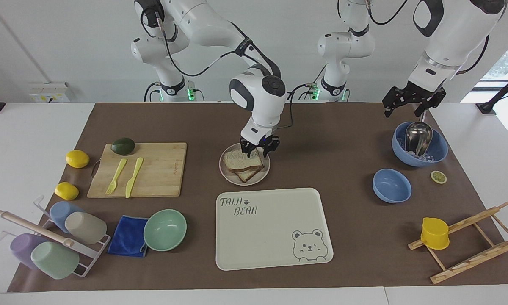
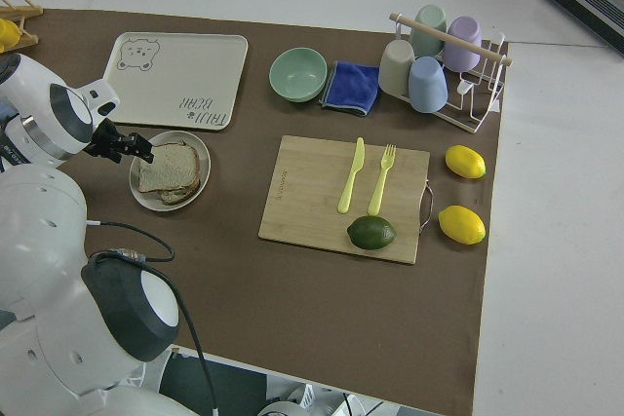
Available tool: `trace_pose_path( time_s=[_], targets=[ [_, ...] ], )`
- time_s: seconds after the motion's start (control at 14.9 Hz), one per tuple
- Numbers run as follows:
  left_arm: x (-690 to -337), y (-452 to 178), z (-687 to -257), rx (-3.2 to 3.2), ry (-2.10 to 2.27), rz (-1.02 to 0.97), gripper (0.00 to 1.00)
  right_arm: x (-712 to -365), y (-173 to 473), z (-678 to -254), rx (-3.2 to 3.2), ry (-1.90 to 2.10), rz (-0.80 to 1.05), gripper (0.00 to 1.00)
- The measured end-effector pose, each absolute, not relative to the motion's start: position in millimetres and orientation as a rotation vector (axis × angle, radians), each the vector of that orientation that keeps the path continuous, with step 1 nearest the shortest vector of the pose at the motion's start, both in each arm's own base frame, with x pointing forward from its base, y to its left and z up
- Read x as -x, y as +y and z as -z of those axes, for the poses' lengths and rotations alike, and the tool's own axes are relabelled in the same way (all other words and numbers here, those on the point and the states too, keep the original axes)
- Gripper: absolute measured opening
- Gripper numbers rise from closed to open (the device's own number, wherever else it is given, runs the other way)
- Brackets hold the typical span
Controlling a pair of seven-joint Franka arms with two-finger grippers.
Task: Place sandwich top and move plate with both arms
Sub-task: 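Withdraw the right gripper while the left gripper reaches the plate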
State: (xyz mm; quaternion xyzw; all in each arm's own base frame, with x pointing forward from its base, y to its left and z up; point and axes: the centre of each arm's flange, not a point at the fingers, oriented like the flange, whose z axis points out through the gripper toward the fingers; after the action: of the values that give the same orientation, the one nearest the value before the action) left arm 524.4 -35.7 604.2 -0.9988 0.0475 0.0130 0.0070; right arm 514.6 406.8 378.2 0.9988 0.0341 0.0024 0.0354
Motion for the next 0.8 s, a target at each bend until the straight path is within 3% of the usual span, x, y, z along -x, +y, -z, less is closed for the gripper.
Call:
trace_pose_path(
  time_s=[0.2, 0.47, 0.8],
  targets=[
    [-524.4, -36.4, -604.3, 3.125, 0.145, -0.04, 1.0, -537.9, 356.7, -419.7, -3.095, -0.002, 0.031, 1.0],
    [-525.9, -50.6, -597.3, 3.189, 0.104, -0.028, 1.0, -562.5, 243.9, -489.3, -3.112, -0.177, 0.119, 1.0],
    [-539.6, -110.8, -547.1, 3.283, 0.05, -0.008, 1.0, -552.4, 125.2, -562.1, -3.092, -0.228, 0.175, 1.0]
  ],
)
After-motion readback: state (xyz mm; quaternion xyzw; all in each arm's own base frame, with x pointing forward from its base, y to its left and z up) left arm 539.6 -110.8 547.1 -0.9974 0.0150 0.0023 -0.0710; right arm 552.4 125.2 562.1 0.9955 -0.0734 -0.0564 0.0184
